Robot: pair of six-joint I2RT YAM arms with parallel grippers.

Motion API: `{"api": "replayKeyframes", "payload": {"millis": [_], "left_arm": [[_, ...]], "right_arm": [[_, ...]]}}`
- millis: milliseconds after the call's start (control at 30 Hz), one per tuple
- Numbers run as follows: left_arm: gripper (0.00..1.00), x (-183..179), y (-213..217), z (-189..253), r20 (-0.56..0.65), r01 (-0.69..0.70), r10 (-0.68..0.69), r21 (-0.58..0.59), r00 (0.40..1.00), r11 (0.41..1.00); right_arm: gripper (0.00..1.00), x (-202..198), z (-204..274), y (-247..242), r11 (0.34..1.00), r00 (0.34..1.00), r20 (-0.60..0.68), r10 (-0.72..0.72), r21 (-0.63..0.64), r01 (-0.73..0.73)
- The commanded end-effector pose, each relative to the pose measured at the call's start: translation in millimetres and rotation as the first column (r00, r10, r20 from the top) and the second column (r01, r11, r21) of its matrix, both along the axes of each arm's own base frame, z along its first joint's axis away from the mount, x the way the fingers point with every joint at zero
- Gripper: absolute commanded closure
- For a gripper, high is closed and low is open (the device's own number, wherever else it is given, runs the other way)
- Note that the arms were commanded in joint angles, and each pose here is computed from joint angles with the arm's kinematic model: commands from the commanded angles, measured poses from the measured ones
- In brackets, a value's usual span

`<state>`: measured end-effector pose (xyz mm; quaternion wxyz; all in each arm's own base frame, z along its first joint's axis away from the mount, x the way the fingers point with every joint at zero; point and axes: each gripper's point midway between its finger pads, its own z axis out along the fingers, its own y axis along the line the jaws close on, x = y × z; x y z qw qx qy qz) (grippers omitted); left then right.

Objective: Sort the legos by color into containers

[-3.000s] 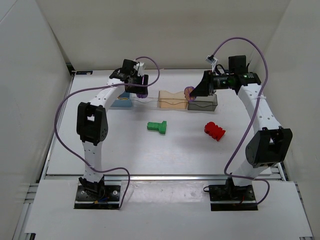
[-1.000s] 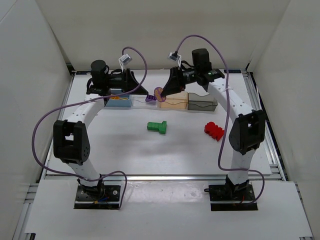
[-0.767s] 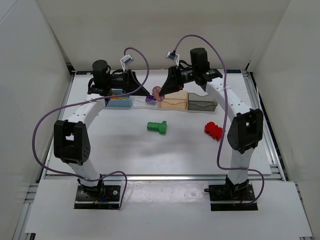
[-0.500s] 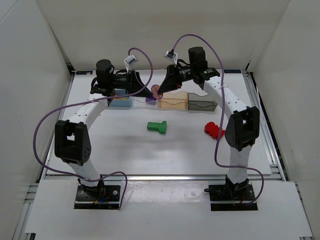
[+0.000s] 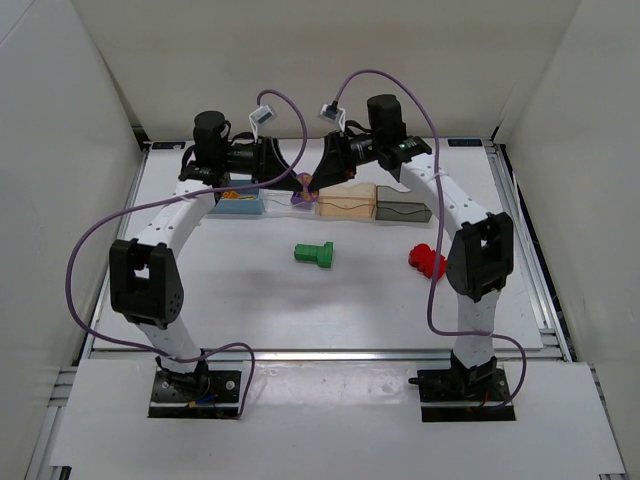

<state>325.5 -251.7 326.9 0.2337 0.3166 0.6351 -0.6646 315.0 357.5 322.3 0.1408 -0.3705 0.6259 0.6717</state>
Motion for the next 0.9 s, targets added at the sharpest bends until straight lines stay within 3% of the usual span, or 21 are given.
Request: {"api": "replayKeyframes", "payload": {"millis": [0, 167, 300, 433, 767, 867], "left_arm": [[0.42, -7, -1, 8, 0.044, 0.049, -0.048, -0.004, 0.998, 0.999], [0.75, -2, -4, -2, 0.017, 0.003, -0.004, 0.027, 1.000, 1.000], [0.89, 1, -3, -8, 0.053, -0.068, 0.064, 0.077, 0.997, 0.995], [0.90, -4, 3, -20, 0.133, -0.119, 0.102, 0.129, 0.986, 0.984], [0.90, -27, 34, -33, 0.144, -0.210, 0.186, 0.169, 0.972, 0.963], [0.90, -11, 45, -48, 0.191, -0.349, 0.308, 0.245, 0.932, 0.904]], "right_arm": [[1.00, -2, 20, 1, 0.999, 0.997, 0.070, 0.020, 0.043, -0.023], [1.00, -1, 20, 2, 0.999, 0.997, 0.072, 0.017, 0.043, -0.020], [1.00, 1, 17, 1, 1.000, 0.996, 0.086, -0.007, 0.031, 0.004], [1.00, 15, 21, -16, 0.997, 0.991, 0.109, -0.083, 0.021, 0.081], [1.00, 44, 16, -104, 0.961, 0.955, 0.115, -0.273, -0.005, 0.275], [1.00, 47, 11, -128, 0.939, 0.931, 0.138, -0.337, -0.028, 0.344]]}}
